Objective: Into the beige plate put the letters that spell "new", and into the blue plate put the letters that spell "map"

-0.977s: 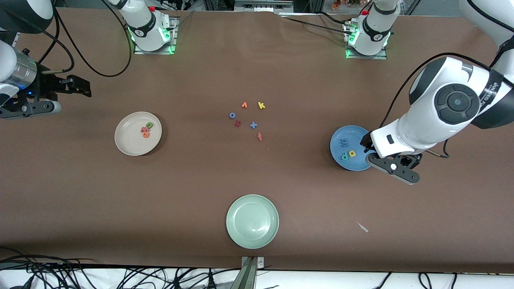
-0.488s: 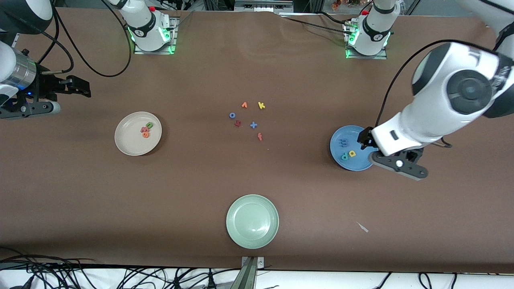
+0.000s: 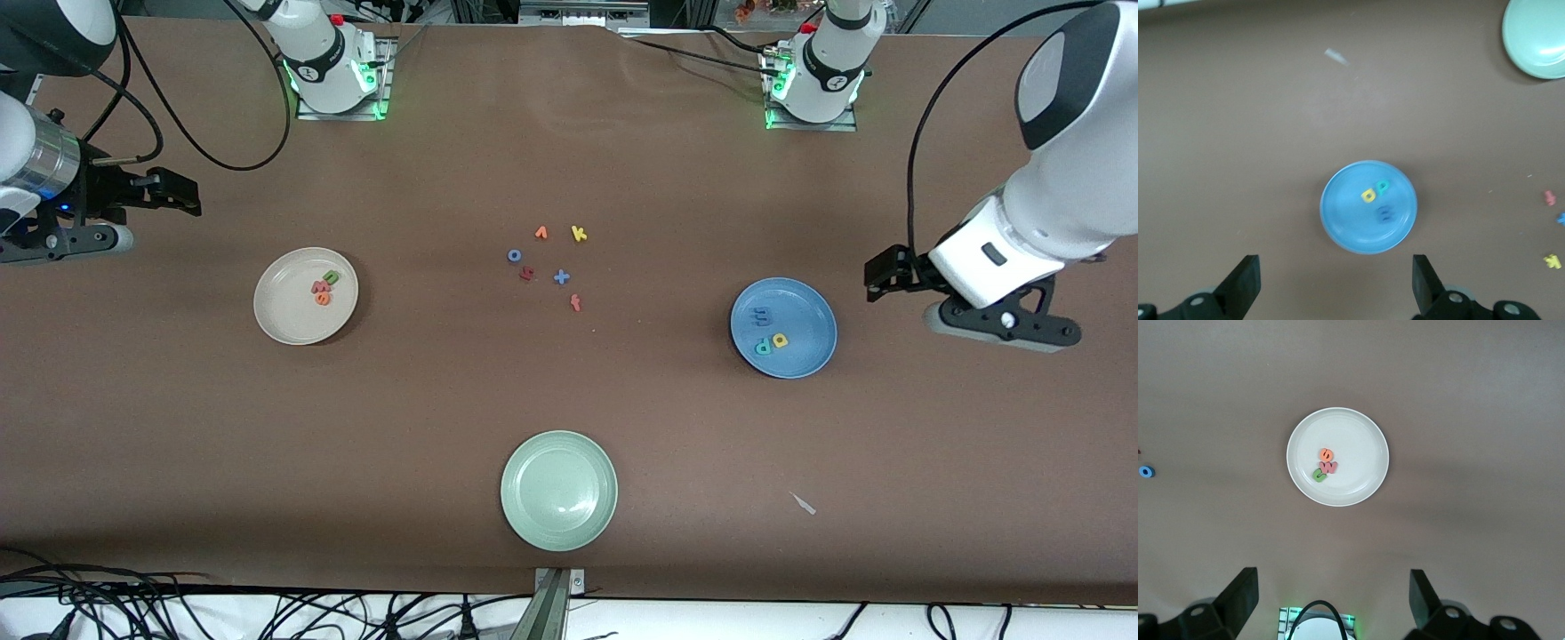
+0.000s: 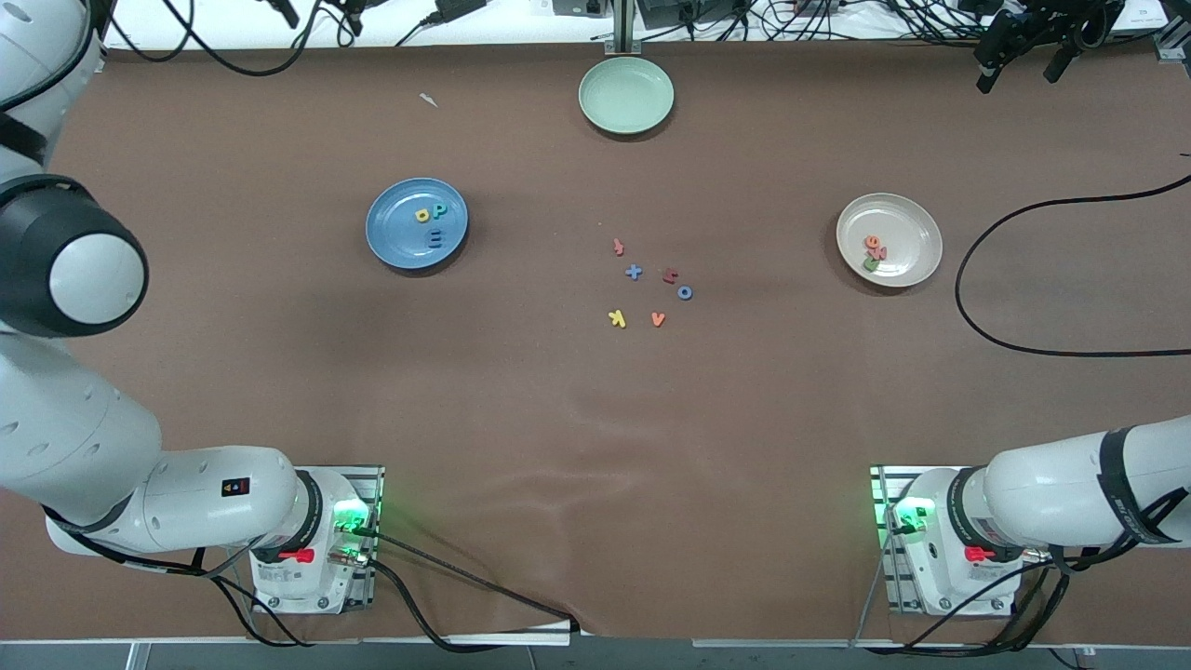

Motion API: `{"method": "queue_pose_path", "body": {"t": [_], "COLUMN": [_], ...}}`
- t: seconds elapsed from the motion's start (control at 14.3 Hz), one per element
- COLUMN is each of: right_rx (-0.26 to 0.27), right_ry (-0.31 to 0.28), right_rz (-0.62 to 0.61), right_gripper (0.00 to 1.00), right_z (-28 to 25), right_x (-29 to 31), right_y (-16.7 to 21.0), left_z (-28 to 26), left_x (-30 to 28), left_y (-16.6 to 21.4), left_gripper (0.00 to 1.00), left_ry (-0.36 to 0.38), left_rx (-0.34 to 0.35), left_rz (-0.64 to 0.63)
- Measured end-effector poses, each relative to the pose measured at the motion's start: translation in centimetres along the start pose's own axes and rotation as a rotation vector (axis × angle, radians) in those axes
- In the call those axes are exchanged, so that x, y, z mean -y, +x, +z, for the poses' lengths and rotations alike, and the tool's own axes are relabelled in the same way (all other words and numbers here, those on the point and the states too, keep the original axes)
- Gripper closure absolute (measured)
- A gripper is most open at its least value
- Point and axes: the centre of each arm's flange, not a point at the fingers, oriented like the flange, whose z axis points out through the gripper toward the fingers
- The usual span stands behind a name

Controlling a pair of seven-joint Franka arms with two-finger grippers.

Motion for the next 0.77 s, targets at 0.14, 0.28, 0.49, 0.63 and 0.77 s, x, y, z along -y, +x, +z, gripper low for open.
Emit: {"method": "queue_pose_path", "body": {"t": [0.14, 0.28, 0.49, 0.63, 0.77], "right_rx": [0.000, 0.000, 0.000, 0.000, 0.000], "right_ry": [0.000, 0.000, 0.000, 0.000, 0.000], "right_rz": [0.000, 0.000, 0.000, 0.000, 0.000], "right_gripper": [0.00, 0.00, 0.00, 0.00, 0.00], "right_z": [0.0, 0.0, 0.0, 0.0, 0.0], "right_x": [0.0, 0.0, 0.0, 0.0, 0.0], "right_y": [0.0, 0.0, 0.0, 0.0, 0.0], "left_z": [-0.4, -1.3, -3.0, -3.9, -4.5], "left_x": [0.5, 0.3, -1.2, -0.5, 0.2], "left_y": [-1.6, -2.7, -3.6, -3.6, -4.3], "left_gripper": [0.00, 0.00, 0.00, 0.00, 0.00], "left_ry": [0.026, 0.044, -0.007, -0.044, -0.047], "left_rx": [0.022, 0.020, -0.011, -0.047, -0.061], "left_rz": [-0.018, -0.024, -0.021, -0.045, -0.057]}}
